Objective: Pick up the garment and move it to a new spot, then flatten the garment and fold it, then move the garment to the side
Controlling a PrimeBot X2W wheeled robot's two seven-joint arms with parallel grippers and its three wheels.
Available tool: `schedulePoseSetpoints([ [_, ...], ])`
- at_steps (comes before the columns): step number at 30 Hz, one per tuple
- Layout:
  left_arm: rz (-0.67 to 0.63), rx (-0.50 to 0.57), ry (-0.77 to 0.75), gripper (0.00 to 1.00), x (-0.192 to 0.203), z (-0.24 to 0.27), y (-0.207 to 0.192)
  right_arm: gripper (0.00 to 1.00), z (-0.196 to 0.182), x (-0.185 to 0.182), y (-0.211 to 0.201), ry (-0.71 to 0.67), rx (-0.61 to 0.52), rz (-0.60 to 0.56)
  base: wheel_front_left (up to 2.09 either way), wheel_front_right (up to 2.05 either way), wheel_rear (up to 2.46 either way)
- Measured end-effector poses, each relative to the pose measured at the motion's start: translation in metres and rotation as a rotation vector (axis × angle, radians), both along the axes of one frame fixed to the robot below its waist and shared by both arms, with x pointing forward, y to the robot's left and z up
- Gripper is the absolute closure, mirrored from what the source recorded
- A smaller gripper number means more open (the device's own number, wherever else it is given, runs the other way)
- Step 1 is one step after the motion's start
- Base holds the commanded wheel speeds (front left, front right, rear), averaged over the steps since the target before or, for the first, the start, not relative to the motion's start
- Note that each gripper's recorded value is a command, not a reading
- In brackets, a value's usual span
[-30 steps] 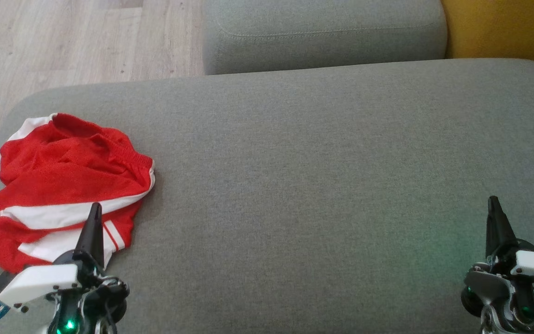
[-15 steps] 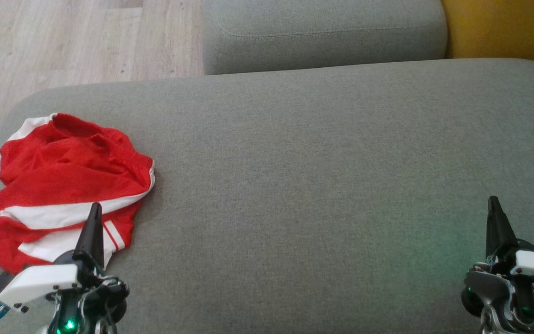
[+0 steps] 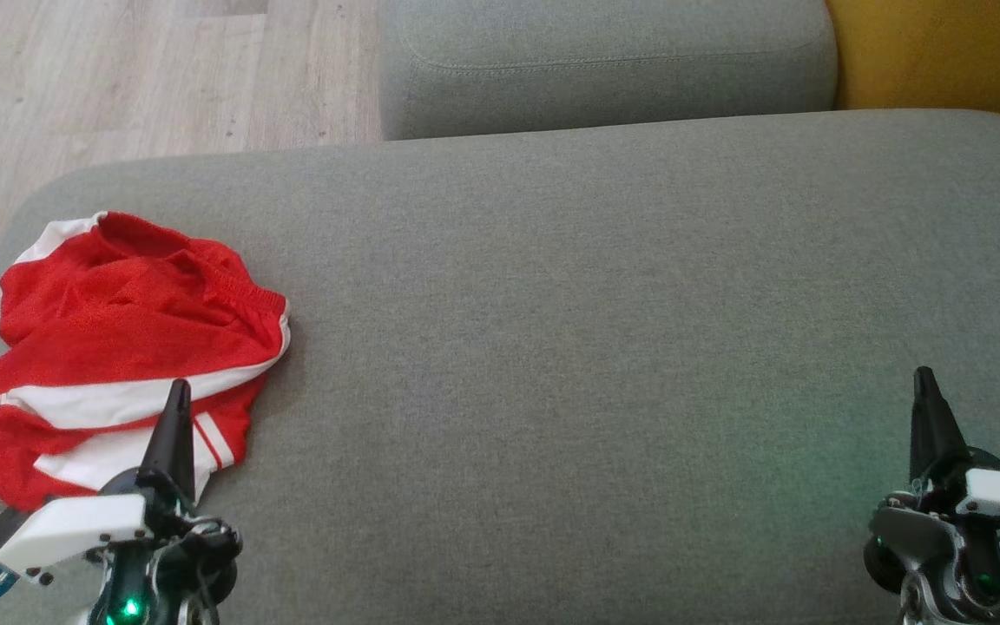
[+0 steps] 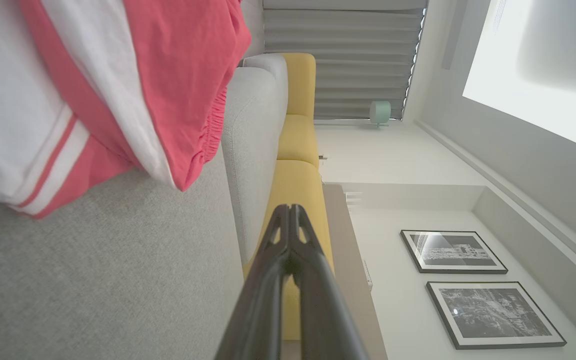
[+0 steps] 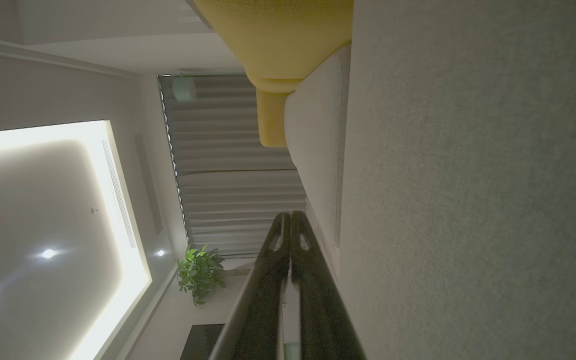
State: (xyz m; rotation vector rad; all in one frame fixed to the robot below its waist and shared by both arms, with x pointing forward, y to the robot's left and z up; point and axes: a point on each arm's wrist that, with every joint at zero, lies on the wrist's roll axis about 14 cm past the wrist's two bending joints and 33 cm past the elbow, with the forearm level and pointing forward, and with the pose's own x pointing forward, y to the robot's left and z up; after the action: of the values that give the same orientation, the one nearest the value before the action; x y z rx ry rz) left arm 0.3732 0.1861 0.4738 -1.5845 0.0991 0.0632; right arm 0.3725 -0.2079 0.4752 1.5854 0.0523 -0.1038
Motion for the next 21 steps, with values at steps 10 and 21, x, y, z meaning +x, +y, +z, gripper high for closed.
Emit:
schedulePoseSetpoints([
  [10, 0.0, 0.0, 0.0, 1.0, 0.0, 0.0, 0.0, 1.0, 0.0, 0.0, 0.0, 0.0, 0.0, 0.0, 0.0, 0.0, 0.0],
  [21, 0.0, 0.0, 0.0, 1.0, 0.0, 0.0, 0.0, 1.0, 0.0, 0.0, -0.0001, 0.0, 0.0, 0.0, 0.0, 0.0, 0.0],
])
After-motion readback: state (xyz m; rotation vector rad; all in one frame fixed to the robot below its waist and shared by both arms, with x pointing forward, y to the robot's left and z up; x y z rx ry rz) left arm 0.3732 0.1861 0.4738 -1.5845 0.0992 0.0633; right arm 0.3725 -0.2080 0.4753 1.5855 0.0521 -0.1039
